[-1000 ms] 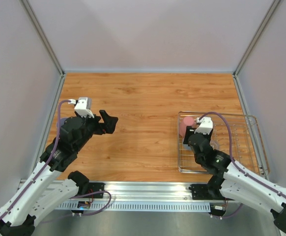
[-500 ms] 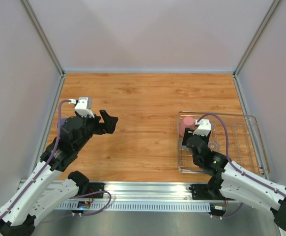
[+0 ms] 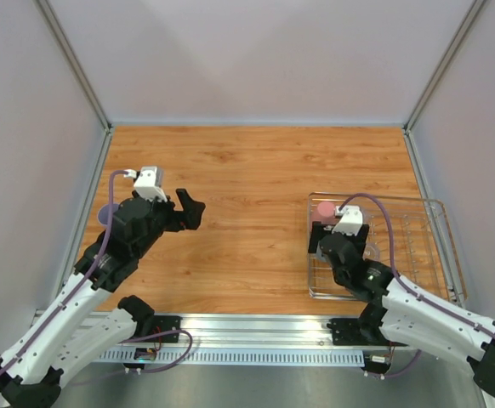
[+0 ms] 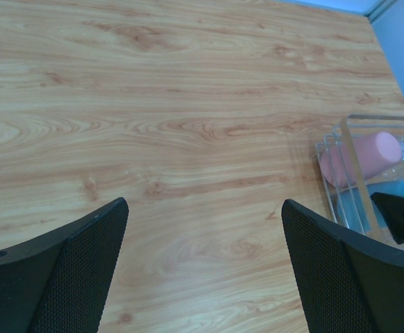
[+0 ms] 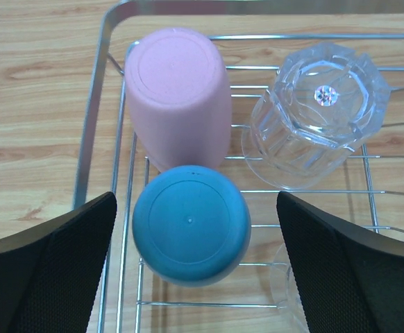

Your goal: Load the cups into the dish rack

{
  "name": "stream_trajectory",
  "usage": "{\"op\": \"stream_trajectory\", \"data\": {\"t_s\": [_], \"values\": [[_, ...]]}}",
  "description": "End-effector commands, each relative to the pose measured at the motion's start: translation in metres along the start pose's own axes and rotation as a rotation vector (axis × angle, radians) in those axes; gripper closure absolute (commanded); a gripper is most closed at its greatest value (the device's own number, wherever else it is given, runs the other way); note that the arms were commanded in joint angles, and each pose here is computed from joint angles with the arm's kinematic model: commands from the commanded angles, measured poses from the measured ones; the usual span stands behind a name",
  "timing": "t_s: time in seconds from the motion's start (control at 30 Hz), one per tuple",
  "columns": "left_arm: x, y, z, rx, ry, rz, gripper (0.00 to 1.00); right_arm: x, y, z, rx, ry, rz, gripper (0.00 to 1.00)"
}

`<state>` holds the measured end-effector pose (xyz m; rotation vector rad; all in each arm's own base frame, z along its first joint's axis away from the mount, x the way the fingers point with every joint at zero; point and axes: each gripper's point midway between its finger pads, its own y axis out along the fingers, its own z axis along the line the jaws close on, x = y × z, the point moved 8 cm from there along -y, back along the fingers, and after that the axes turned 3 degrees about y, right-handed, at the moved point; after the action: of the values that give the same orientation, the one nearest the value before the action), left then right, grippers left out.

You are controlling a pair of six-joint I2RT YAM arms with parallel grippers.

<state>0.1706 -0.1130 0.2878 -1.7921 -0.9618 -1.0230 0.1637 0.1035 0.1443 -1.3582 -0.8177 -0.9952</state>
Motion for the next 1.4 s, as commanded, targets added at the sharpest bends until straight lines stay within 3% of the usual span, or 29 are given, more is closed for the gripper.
{"op": "stream_trajectory", "data": {"t_s": [0.0, 0.1, 0.17, 0.27, 0.33, 0.37, 0.4, 0.5, 0.57, 0.87, 1.03, 1.23, 1.37], "values": [[0.011, -0.001, 0.005, 0.081, 0.020, 0.000, 0.00, 0.030, -0.013, 0.008, 0.030, 0.086, -0.012, 0.00], [0.017, 0.003, 0.007, 0.161, 0.015, 0.042, 0.00, 0.056, -0.030, 0.006, 0.013, 0.122, 0.011, 0.00], [0.022, -0.001, 0.017, 0.308, 0.006, 0.093, 0.00, 0.079, -0.043, 0.005, 0.018, 0.141, 0.023, 0.00], [0.024, 0.015, 0.047, 0.528, -0.013, 0.272, 0.00, 0.115, -0.058, 0.008, 0.042, 0.124, 0.027, 0.00], [0.029, 0.016, 0.056, 0.568, -0.008, 0.336, 0.00, 0.134, -0.061, 0.009, 0.035, 0.120, 0.049, 0.00], [0.031, 0.020, 0.067, 0.610, 0.007, 0.360, 0.00, 0.131, -0.055, 0.014, 0.028, 0.087, 0.132, 0.00], [0.033, 0.019, 0.073, 0.633, 0.010, 0.359, 0.00, 0.154, -0.053, 0.011, 0.016, 0.145, 0.134, 0.00], [0.040, 0.018, 0.099, 0.723, -0.021, 0.344, 0.00, 0.163, -0.038, 0.016, 0.026, 0.202, 0.256, 0.00], [0.042, 0.017, 0.121, 0.784, -0.079, 0.348, 0.00, 0.174, -0.036, 0.026, 0.082, 0.222, 0.234, 0.00], [0.023, 0.040, 0.180, 0.863, -0.116, 0.406, 0.09, 0.152, -0.028, 0.028, 0.093, 0.247, 0.260, 0.00], [0.015, 0.061, 0.196, 0.854, -0.106, 0.411, 0.18, 0.157, -0.032, 0.024, 0.076, 0.252, 0.245, 0.00], [-0.006, 0.083, 0.215, 0.880, -0.135, 0.467, 0.21, 0.163, -0.029, 0.028, 0.062, 0.246, 0.264, 0.00], [-0.022, 0.096, 0.225, 0.910, -0.161, 0.508, 0.37, 0.161, -0.029, 0.028, 0.054, 0.251, 0.275, 0.00]]}}
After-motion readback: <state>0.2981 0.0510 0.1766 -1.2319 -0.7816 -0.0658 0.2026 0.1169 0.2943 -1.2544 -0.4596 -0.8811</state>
